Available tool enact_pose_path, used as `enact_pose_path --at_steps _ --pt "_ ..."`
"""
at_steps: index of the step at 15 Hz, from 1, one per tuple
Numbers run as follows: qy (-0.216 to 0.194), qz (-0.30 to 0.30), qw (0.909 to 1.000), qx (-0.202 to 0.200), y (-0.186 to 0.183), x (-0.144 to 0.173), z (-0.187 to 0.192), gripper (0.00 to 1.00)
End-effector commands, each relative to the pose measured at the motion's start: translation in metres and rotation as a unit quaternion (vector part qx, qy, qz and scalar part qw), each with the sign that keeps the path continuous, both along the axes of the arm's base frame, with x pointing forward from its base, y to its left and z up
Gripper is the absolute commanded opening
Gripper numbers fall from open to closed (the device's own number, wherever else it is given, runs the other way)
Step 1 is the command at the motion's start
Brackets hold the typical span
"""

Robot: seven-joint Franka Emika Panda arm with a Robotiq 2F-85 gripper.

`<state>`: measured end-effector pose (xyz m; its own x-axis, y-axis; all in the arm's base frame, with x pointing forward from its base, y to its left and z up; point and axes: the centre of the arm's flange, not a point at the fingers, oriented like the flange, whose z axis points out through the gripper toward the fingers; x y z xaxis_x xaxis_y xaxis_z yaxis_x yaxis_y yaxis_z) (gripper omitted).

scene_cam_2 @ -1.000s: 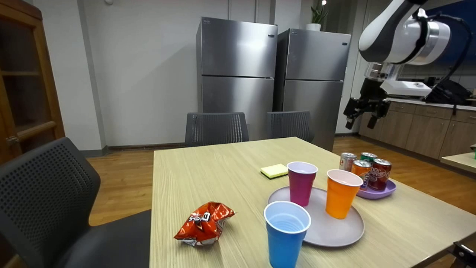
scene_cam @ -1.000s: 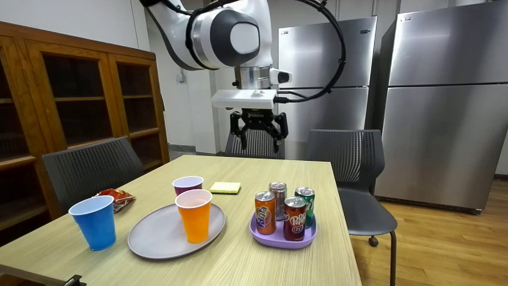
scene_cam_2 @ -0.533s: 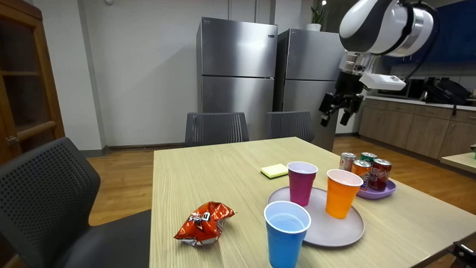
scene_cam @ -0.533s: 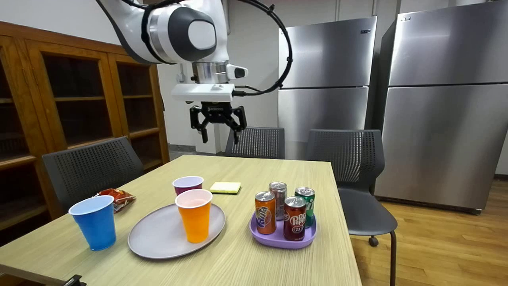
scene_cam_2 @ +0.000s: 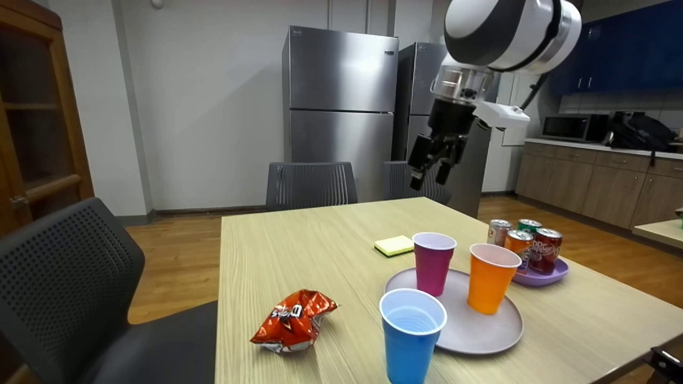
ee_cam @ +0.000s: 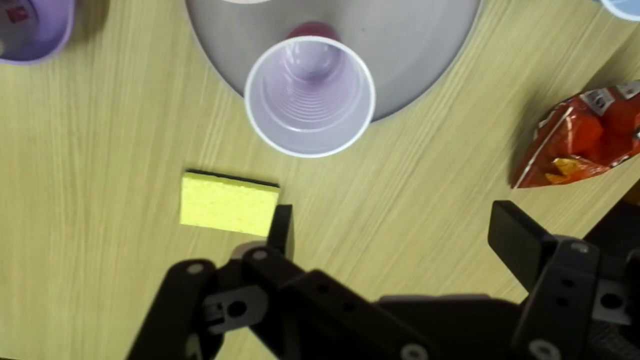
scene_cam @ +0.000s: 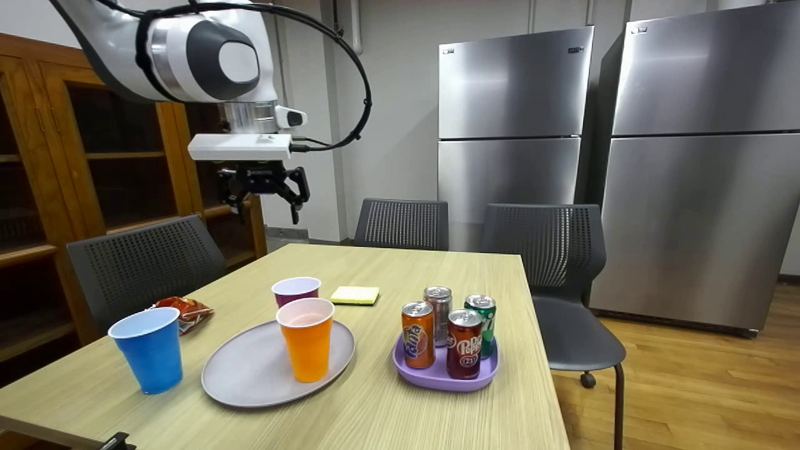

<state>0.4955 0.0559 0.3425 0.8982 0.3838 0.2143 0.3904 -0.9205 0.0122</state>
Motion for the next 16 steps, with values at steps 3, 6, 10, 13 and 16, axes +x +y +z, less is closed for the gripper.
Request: enact_pose_path --at_steps 3,6,10,13,16 --pt "0.015 0.101 0.9945 -0.024 0.093 -0.031 -0.005 1.00" --pt "0.025 0.162 0.9857 -0.040 0.139 -0.053 -0.016 1.00" --pt "0.039 0.233 0.9701 -0.058 0.184 -0.092 -0.032 1.00" --pt "0.046 0.275 0.9579 -0.068 0.202 -0.127 -0.045 1.00" --pt "0.059 0.304 0.9477 -0.078 0.208 -0.158 -0.061 1.00"
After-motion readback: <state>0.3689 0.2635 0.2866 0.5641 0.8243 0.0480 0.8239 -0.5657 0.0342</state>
